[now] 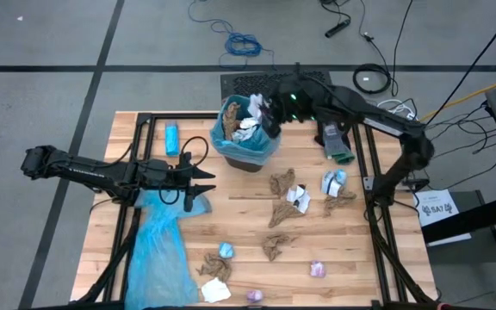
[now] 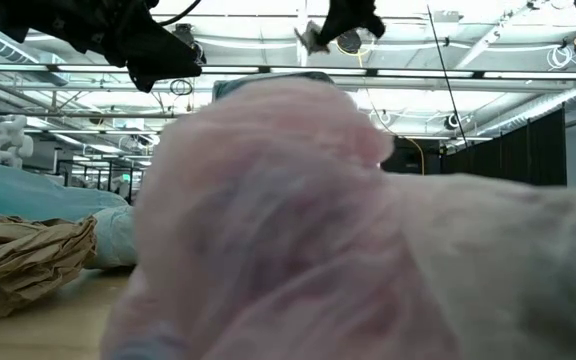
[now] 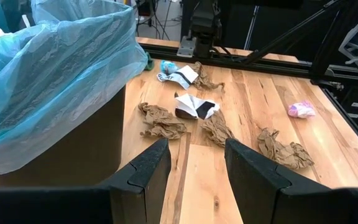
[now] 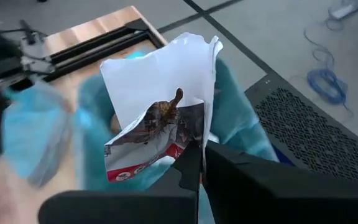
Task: Place trash/remove bag and relplace
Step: Put the white paper into the trash bin, then put the blue plastic into the trash bin
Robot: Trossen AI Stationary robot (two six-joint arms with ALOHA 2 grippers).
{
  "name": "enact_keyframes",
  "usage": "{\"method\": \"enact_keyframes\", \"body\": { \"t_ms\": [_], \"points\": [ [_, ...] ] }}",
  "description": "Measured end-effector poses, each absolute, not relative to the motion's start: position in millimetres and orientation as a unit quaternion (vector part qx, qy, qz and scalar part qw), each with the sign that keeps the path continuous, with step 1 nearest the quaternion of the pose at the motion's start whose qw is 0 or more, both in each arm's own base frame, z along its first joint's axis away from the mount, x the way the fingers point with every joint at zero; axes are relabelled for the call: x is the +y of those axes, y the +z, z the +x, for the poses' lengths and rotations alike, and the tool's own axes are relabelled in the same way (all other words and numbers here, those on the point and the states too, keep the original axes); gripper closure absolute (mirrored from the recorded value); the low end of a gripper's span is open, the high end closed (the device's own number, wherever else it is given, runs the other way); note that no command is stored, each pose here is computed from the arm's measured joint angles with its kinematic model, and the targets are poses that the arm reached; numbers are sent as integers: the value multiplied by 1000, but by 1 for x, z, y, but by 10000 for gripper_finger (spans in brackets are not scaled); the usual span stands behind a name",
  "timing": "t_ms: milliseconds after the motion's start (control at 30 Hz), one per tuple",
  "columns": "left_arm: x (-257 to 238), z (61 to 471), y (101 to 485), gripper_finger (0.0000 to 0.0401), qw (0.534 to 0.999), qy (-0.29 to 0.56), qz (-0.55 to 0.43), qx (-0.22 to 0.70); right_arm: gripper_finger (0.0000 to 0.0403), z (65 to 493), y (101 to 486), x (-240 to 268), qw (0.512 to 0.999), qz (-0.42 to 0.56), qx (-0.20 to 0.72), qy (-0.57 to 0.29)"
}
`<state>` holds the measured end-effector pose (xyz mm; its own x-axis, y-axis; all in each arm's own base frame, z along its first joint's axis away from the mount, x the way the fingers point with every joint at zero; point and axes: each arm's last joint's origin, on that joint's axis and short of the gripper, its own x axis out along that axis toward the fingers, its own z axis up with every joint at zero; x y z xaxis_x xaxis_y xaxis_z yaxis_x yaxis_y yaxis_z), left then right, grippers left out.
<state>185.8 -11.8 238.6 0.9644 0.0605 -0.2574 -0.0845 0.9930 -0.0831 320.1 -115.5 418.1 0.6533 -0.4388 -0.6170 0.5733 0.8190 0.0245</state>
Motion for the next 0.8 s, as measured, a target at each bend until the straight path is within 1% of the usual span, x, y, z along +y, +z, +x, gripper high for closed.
{"method": "enact_keyframes", "body": {
  "t_ms": [200,300,400,533,667,800],
  "points": [
    [-12,186,238,244,990,37,-47,130,400,344,399,-144,886,117,334,-299],
    [-12,186,238,244,990,37,-47,132,385,354,386,-149,885,114,352,-283],
    [-12,186,238,244,989,38,-57,132,358,362,374,-154,881,122,369,-271],
    [-12,186,238,244,989,39,-58,133,308,366,365,-158,877,120,384,-263],
    [-12,186,238,244,989,39,-58,133,263,363,366,-157,874,118,391,-263],
    [-12,186,238,244,989,38,-58,133,236,347,376,-150,866,113,413,-260]
  ]
}}
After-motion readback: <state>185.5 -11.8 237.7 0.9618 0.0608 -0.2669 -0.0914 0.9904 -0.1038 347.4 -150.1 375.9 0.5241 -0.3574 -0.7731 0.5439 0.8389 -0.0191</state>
